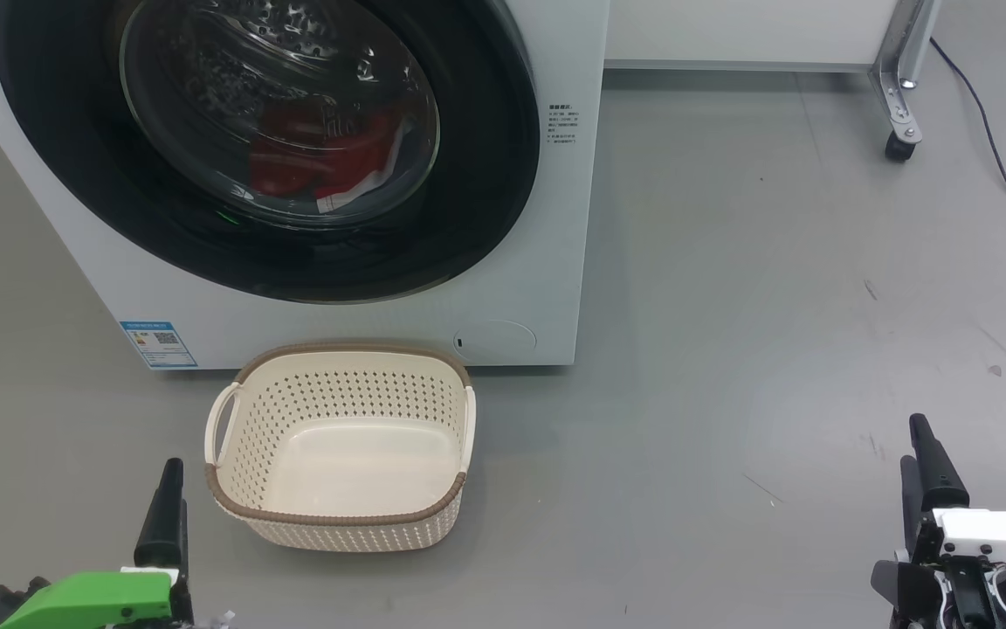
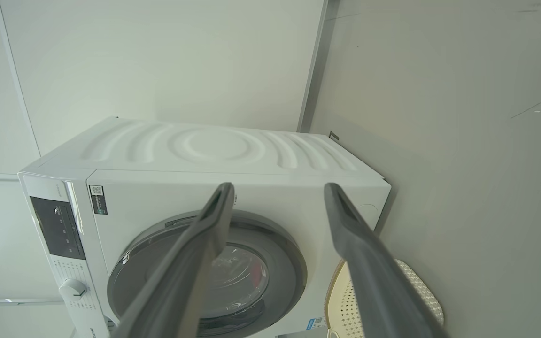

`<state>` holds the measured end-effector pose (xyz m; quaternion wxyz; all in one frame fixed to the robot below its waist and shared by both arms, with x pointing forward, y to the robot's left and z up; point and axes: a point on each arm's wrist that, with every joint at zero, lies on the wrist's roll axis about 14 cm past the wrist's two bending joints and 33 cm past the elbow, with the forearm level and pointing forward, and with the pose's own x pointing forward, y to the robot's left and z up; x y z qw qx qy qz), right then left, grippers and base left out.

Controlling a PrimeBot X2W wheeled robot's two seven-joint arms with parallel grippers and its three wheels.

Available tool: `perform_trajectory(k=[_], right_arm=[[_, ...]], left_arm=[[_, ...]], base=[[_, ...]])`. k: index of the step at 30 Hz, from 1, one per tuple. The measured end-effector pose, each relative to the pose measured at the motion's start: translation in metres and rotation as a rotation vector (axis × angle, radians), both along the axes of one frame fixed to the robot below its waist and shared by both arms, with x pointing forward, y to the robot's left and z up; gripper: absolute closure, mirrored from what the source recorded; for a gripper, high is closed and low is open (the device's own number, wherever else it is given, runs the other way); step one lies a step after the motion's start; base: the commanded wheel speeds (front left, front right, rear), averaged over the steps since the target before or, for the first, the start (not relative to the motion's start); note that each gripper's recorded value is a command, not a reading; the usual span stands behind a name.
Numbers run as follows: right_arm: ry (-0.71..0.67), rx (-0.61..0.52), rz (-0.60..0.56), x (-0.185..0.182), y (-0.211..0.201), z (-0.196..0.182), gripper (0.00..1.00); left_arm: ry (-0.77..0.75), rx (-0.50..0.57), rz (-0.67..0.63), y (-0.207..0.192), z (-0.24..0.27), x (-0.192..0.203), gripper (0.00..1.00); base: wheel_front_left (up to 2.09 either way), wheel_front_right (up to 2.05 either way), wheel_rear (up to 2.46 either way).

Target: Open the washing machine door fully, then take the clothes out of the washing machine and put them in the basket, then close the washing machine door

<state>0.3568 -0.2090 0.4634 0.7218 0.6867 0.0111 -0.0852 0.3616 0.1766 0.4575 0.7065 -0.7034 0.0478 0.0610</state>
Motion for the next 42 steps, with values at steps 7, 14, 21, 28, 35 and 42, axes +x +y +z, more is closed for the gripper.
perform_trajectory(k=[7, 14, 21, 28, 35, 42], right_arm=[[-0.044, -0.078, -0.005, 0.003, -0.003, 0.016, 0.0], [-0.101, -0.185, -0.007, 0.007, -0.003, 0.038, 0.0], [-0.126, -0.321, 0.019, 0.01, 0.005, 0.048, 0.0], [-0.15, -0.443, 0.033, 0.012, 0.011, 0.058, 0.0], [-0.149, -0.584, 0.06, 0.012, 0.018, 0.059, 0.0], [-0.135, -0.722, 0.097, 0.009, 0.028, 0.054, 0.0]], left_arm=[[-0.032, 0.059, 0.016, 0.004, 0.011, 0.002, 0.0], [-0.08, 0.17, 0.022, 0.008, 0.027, 0.004, 0.0], [-0.129, 0.302, 0.02, 0.009, 0.043, 0.007, 0.0], [-0.16, 0.514, -0.007, 0.008, 0.053, 0.007, 0.0], [-0.198, 0.677, -0.049, -0.005, 0.061, 0.007, 0.0], [-0.208, 0.87, -0.095, -0.016, 0.059, 0.006, 0.0]], base=[[0.0, 0.0, 0.0], [0.0, 0.0, 0.0], [0.0, 0.0, 0.0], [0.0, 0.0, 0.0], [0.0, 0.0, 0.0], [0.0, 0.0, 0.0]])
